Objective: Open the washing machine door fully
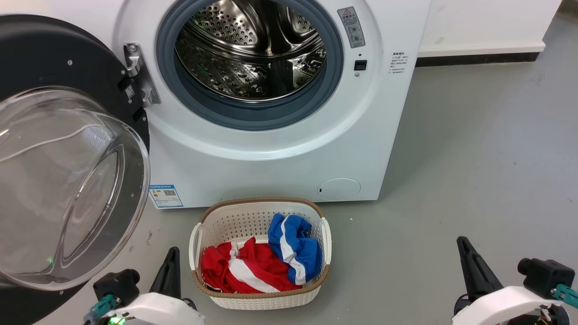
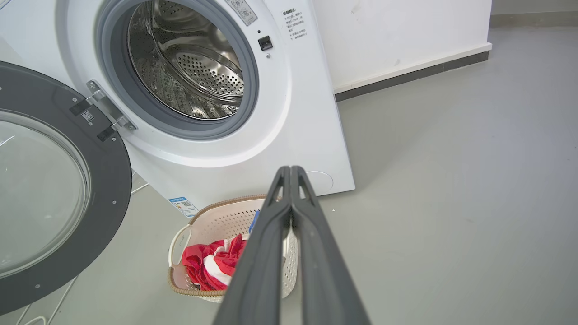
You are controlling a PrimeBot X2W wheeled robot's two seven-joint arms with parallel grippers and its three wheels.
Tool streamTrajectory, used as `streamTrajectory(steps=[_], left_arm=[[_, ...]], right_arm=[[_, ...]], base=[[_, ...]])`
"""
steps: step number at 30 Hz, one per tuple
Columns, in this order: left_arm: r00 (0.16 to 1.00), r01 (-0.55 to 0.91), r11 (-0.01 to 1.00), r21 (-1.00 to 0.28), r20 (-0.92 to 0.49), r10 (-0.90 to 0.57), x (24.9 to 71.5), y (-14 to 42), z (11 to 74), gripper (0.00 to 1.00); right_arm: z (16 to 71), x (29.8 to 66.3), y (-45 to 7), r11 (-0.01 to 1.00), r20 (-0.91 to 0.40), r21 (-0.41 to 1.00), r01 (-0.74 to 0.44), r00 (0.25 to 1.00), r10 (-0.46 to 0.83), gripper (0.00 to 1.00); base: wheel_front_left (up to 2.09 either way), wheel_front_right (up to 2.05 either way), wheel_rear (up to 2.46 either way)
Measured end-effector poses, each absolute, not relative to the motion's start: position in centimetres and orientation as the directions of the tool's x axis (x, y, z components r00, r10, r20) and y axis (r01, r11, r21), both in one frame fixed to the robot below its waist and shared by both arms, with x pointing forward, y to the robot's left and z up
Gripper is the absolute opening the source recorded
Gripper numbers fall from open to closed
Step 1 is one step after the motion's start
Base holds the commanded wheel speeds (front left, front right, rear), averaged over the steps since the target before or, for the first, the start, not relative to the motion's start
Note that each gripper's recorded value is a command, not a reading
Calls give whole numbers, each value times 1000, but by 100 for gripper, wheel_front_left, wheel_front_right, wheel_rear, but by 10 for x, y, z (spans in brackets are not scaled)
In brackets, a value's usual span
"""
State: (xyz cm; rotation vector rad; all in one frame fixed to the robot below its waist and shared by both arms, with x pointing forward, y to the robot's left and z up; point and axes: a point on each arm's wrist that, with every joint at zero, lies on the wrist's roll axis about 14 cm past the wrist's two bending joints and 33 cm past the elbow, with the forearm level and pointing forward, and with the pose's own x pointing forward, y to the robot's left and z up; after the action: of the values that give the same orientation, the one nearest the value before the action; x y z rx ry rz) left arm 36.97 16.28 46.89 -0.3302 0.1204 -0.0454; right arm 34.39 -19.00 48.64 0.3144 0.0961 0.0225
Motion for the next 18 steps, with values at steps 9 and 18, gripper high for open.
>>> streamTrajectory(steps=[9,18], left_arm=[[990,-24,884,-468,-135,-45,373,168,468,0],[988,-61,810,-583,-153,-35,375,173,468,0]], right_arm=[[487,349,-193,890,-88,455,17,996,27,0],[489,353,-195,818,-81,574,32,997,18,0]], base=[[0,0,0],[0,0,0]])
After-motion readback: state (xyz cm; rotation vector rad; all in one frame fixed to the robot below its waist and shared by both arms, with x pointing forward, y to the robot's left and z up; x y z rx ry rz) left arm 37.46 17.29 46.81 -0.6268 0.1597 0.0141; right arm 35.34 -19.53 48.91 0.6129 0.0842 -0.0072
